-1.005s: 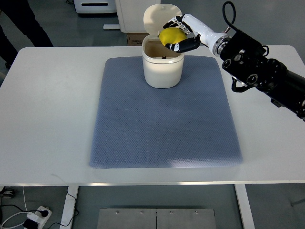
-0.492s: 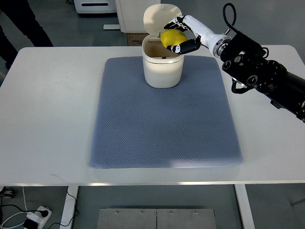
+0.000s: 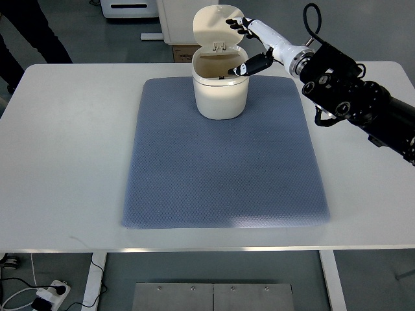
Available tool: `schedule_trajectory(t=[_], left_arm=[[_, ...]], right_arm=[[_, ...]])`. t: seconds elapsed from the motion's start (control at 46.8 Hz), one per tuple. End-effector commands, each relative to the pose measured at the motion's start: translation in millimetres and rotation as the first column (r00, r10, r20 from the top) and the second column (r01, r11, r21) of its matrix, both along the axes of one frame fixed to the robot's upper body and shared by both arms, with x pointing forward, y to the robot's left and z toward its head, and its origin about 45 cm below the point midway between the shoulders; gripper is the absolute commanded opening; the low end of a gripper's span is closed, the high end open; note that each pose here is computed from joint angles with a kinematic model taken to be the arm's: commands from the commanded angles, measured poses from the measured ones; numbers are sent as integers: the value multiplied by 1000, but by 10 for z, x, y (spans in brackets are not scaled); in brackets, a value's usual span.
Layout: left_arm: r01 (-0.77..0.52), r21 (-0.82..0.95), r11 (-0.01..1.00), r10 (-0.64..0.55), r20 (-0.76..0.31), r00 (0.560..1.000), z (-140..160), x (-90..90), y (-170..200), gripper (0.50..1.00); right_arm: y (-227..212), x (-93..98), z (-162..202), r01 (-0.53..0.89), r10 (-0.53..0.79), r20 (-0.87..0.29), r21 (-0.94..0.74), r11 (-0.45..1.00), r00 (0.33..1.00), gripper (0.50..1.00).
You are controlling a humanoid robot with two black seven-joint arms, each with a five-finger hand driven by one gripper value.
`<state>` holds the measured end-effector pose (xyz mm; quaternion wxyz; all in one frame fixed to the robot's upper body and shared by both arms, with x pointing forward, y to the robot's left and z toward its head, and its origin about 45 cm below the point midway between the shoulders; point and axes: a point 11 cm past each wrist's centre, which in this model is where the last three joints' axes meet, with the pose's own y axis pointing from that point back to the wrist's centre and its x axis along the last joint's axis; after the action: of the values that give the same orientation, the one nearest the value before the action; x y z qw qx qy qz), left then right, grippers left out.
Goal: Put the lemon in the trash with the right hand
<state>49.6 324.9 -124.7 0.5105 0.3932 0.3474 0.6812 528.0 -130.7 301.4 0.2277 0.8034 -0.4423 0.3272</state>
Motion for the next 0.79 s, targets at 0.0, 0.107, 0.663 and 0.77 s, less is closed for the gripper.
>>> schedule_trajectory(t=[0.0,0.107,0.663,0.77], left_arm=[[0,0,1000,0,0,1000,0,0,-2,1000],[0,0,1000,0,0,1000,0,0,-2,1000],[0,0,1000,0,0,1000,0,0,-2,1000],[0,0,1000,0,0,1000,0,0,-2,1000]], right_arm=[[4,-6,-12,-3,3,-2,4,1000,1000,981],[25,-17,-16,-11,11,-3,9,1000,1000,987],[-286,-137,-35,-42,44,-65,28,999,997,995],[-424,-124,-44,-18,19,-67,25,1000,998,995]])
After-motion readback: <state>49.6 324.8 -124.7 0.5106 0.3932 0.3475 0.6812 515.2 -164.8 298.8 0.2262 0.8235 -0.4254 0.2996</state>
